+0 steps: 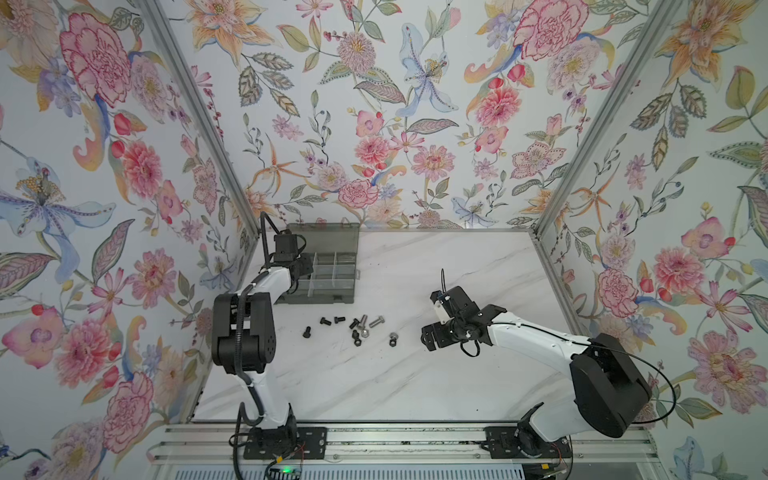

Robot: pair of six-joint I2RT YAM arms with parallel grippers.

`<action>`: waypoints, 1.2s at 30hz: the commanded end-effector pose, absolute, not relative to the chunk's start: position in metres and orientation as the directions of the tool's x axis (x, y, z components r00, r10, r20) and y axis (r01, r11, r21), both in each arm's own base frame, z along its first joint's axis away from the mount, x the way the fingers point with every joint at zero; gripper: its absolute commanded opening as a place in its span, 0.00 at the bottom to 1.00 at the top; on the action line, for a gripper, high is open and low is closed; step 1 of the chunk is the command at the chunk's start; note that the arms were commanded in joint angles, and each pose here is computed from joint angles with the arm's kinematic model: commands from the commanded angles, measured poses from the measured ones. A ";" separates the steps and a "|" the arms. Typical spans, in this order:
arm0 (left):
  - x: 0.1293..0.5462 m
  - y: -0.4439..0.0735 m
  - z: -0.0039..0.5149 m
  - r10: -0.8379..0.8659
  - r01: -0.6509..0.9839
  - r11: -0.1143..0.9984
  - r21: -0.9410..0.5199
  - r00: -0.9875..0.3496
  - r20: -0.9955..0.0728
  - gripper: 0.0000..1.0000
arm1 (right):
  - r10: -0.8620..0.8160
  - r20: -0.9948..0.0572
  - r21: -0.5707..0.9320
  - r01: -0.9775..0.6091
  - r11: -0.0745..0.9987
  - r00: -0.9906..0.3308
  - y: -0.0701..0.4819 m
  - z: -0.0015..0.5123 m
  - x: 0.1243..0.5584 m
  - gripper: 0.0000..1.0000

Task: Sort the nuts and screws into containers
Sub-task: 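Open the left gripper to drop the black hex nut into a compartment, then move the left gripper back over the pile above a black hex nut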

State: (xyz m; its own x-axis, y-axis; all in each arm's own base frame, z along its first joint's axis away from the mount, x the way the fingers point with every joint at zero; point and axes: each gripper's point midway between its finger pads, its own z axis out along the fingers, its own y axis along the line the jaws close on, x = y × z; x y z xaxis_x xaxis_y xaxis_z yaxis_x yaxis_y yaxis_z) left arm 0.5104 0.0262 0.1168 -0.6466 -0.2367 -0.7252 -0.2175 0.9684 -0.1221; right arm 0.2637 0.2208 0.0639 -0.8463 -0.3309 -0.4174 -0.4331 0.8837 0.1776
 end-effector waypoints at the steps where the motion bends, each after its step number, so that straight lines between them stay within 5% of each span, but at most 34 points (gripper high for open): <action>1: 0.500 0.024 0.134 -0.235 -0.203 0.970 -0.133 -0.649 -0.724 0.50 | -0.323 -0.425 0.180 -0.429 0.885 -0.846 0.219 0.070 0.260 0.99; 9: 0.441 -0.051 0.159 -0.148 -0.076 0.989 -0.129 -0.633 -0.760 0.57 | -0.317 -0.435 0.170 -0.423 0.890 -0.843 0.214 0.072 0.260 0.99; 22: 0.299 -0.144 0.082 -0.163 -0.025 0.975 -0.220 -0.754 -0.636 0.61 | -0.318 -0.431 0.171 -0.422 0.890 -0.845 0.215 0.071 0.263 0.99; 36: 0.266 -0.162 0.040 -0.150 -0.049 0.980 -0.195 -0.826 -0.544 0.58 | -0.328 -0.414 0.173 -0.427 0.888 -0.849 0.217 0.064 0.263 0.99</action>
State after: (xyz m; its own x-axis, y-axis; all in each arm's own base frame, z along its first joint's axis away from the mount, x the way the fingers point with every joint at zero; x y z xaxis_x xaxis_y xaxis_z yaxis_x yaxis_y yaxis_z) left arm 0.2713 -0.1696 0.0529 -0.8108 -0.1451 -0.5670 -0.0112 0.9725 -0.2327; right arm 0.2635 0.2200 0.0655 -0.8447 -0.3288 -0.4222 -0.4330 0.8836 0.1782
